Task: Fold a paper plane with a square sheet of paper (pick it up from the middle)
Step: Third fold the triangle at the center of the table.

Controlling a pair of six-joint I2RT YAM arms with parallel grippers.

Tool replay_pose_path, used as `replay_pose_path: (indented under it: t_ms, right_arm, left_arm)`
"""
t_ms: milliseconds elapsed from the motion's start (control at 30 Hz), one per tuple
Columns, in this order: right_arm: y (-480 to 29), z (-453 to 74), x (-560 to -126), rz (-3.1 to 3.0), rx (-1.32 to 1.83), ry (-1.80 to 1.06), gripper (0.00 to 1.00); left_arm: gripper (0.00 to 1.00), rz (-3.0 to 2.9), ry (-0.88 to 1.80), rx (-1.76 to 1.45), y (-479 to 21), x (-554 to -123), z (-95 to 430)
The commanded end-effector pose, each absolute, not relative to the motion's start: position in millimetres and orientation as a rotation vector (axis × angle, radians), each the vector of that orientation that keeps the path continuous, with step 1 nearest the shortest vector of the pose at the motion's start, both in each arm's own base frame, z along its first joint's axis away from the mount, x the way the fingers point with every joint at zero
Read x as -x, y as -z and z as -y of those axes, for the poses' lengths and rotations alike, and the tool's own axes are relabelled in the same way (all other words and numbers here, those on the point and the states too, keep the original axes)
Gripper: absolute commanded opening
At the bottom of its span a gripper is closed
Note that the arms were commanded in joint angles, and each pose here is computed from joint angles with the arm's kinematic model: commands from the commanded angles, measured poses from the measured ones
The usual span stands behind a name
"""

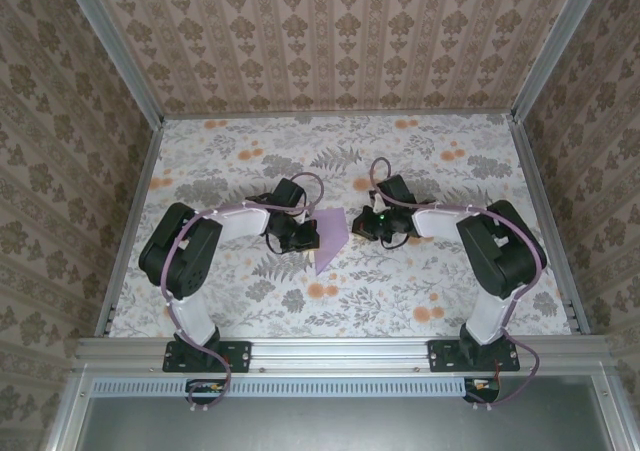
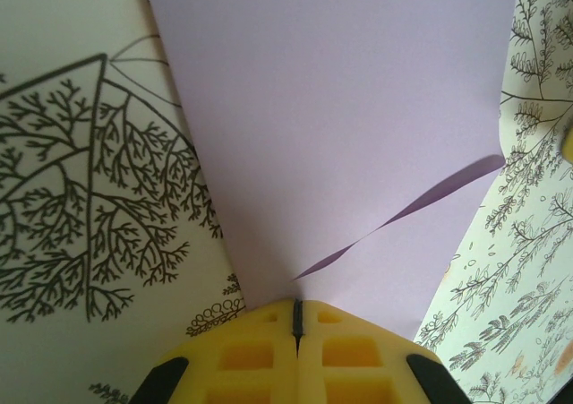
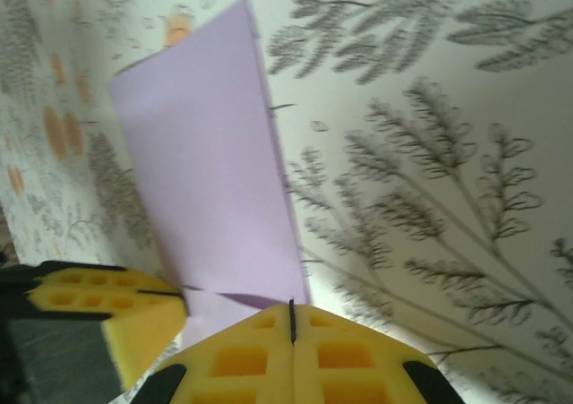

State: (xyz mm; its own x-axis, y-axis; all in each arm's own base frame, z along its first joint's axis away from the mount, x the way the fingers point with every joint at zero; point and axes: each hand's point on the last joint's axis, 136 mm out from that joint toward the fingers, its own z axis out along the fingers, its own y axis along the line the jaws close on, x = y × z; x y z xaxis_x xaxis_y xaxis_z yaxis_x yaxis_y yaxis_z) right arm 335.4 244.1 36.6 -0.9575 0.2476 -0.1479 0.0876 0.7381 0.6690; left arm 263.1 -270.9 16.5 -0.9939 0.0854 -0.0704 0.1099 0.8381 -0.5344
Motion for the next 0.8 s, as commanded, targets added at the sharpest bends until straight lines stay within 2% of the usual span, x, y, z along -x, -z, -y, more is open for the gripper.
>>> replay_pose_path:
  t_ms: [0,300,567,767]
  right_arm:
    - [-46.2,-259.0,-329.0,-2.722,-0.212,-1.02,0.0]
    - [-24.6,-292.8,-321.9,-2.799,-0.154,-1.054,0.0]
    - [5.1,-246.5,-325.8,-2.857,-0.344,-0.891,0.0]
    - [-16.7,-218.2,-337.3,-2.765,-0.416,-0.83,0.0]
  left_arm:
    - [0.0,-3.132,0.558,-0.095,28.5,-246.3,226.7]
    - [0.0,-3.13,0.561,-0.131,27.6,-248.5,228.7]
    - [0.0,-3.153,0.537,-0.112,34.7,-246.4,224.5]
    - [0.0,-3.149,0.539,-0.121,36.4,-246.7,223.0]
